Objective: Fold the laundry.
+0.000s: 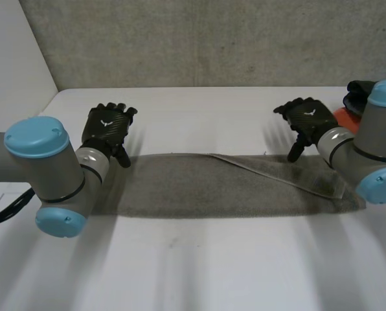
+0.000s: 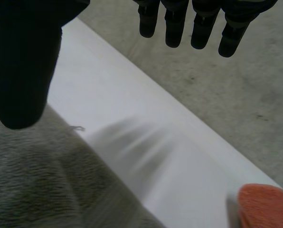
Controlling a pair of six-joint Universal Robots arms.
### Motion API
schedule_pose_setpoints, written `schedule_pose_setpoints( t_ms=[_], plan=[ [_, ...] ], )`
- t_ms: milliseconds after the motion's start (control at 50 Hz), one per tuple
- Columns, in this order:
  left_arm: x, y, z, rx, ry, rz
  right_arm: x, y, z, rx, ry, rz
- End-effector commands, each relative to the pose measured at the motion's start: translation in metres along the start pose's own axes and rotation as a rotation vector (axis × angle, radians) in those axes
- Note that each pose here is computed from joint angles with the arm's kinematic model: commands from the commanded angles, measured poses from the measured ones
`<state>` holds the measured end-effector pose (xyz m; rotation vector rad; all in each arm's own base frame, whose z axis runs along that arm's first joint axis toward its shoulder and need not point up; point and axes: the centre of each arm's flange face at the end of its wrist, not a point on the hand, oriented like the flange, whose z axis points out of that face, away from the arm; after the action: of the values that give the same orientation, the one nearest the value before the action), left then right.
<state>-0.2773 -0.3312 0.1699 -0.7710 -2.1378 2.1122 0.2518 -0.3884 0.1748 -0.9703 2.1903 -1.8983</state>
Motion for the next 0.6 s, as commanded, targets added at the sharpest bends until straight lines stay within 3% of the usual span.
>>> schedule_pose_setpoints(
  t_ms=[20, 260, 440, 600],
  plan=[
    [-0.001, -0.003, -0.001, 0.007, -0.001, -0.002, -0.014, 0.015, 0.001, -0.091, -0.006, -0.026],
    [0.000, -0.003, -0.002, 0.008, 0.002, -0.002, -0.016, 0.043, 0.009, -0.183, 0.026, -0.061],
    [0.000, -0.003, -0.002, 0.005, 0.003, -0.002, -0.011, 0.048, 0.021, -0.153, 0.063, -0.085],
    [-0.002, -0.007, -0.004, 0.014, -0.002, -0.002, 0.038, 0.038, 0.059, 0.037, 0.366, -0.132]
  ],
)
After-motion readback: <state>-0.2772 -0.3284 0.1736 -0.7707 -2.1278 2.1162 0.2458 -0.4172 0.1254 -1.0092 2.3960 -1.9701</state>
